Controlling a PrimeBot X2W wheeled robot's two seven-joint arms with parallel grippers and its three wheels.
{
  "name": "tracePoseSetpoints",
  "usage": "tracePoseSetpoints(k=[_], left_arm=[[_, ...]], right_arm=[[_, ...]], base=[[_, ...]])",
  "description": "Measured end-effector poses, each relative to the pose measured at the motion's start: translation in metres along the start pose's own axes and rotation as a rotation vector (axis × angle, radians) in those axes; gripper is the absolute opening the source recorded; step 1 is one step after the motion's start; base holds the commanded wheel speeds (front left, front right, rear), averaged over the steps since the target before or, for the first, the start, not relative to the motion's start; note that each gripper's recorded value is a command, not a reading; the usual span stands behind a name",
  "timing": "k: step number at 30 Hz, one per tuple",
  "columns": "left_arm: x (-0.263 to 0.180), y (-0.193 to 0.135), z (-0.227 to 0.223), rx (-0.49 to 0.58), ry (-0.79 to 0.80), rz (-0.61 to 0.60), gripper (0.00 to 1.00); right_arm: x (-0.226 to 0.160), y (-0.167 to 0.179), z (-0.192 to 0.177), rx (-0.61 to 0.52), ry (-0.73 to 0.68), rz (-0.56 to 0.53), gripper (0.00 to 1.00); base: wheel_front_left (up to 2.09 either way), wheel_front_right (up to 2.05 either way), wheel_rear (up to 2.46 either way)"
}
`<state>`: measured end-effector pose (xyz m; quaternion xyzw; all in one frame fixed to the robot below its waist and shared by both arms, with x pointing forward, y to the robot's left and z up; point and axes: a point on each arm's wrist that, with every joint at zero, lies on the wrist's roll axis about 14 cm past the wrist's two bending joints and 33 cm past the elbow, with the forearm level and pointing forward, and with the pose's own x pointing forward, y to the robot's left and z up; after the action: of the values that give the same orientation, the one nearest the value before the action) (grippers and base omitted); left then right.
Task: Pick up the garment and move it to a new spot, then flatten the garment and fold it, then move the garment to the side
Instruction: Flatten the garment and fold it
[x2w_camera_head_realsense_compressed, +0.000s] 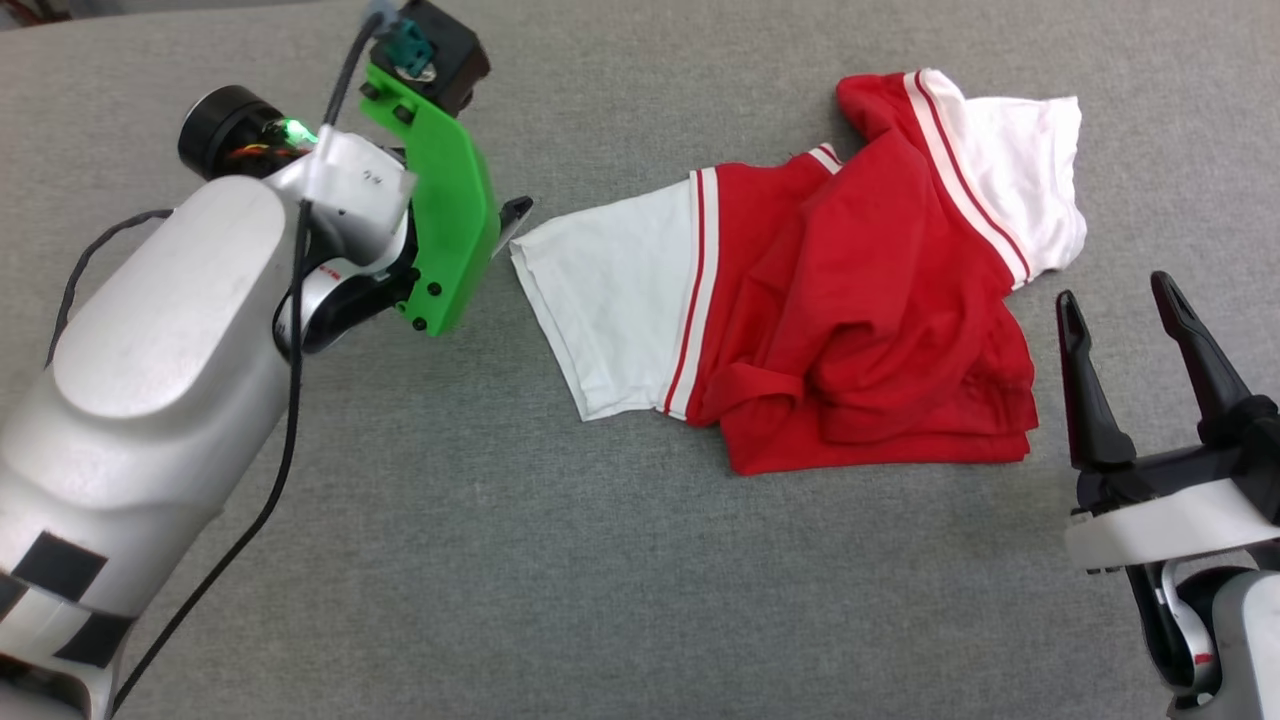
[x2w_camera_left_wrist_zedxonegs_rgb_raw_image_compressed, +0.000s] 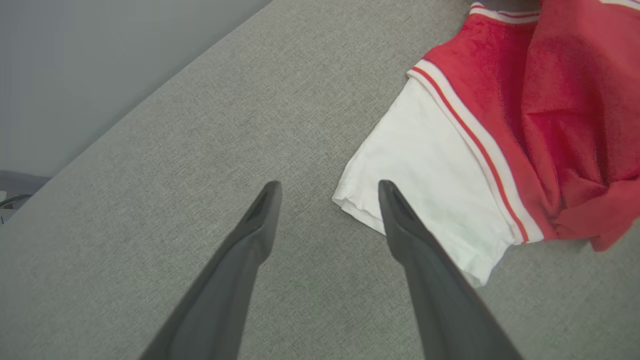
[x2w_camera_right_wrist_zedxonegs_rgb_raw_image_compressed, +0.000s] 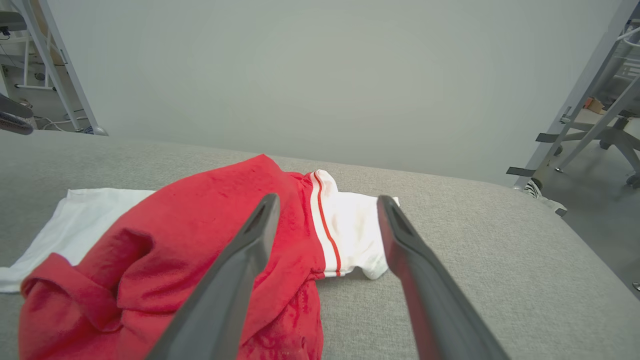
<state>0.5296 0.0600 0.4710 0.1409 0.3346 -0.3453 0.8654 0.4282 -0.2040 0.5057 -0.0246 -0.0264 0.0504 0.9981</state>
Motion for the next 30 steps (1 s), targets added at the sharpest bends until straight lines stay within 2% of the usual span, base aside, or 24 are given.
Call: tracePoseSetpoints(k=[7,12,18,19,20,27,30], left_arm=[[0.038,-0.013,-0.029,0.07,0.192,-0.074,1.0],[0.064,-0.016,-0.059,0.072,0.292,-0.11,1.0],[0.08,-0.021,-0.074,0.138,0.339,-0.137,1.0],[0.08,-0.021,-0.074,0.145,0.337,-0.14,0.59],[0.08,-0.02,-0.074,0.152,0.332,-0.138,0.0],[0.069,-0.023,-0.06,0.214,0.191,-0.123,0.0],[0.057,-0.014,-0.056,0.204,0.116,-0.097,0.0]], right_arm=[[0.009,-0.002,-0.012,-0.011,0.016,0.002,1.0],[0.013,-0.002,-0.025,-0.013,0.044,0.007,1.0],[0.014,-0.008,-0.036,-0.022,0.07,-0.006,1.0],[0.014,-0.01,-0.037,-0.024,0.07,-0.01,1.0],[0.013,-0.01,-0.037,-0.025,0.071,-0.012,1.0],[0.015,-0.007,-0.029,-0.018,0.045,-0.004,1.0],[0.015,-0.008,-0.023,-0.017,0.027,-0.008,1.0]], base=[[0.0,0.0,0.0],[0.0,0.0,0.0],[0.0,0.0,0.0],[0.0,0.0,0.0],[0.0,0.0,0.0],[0.0,0.0,0.0],[0.0,0.0,0.0]])
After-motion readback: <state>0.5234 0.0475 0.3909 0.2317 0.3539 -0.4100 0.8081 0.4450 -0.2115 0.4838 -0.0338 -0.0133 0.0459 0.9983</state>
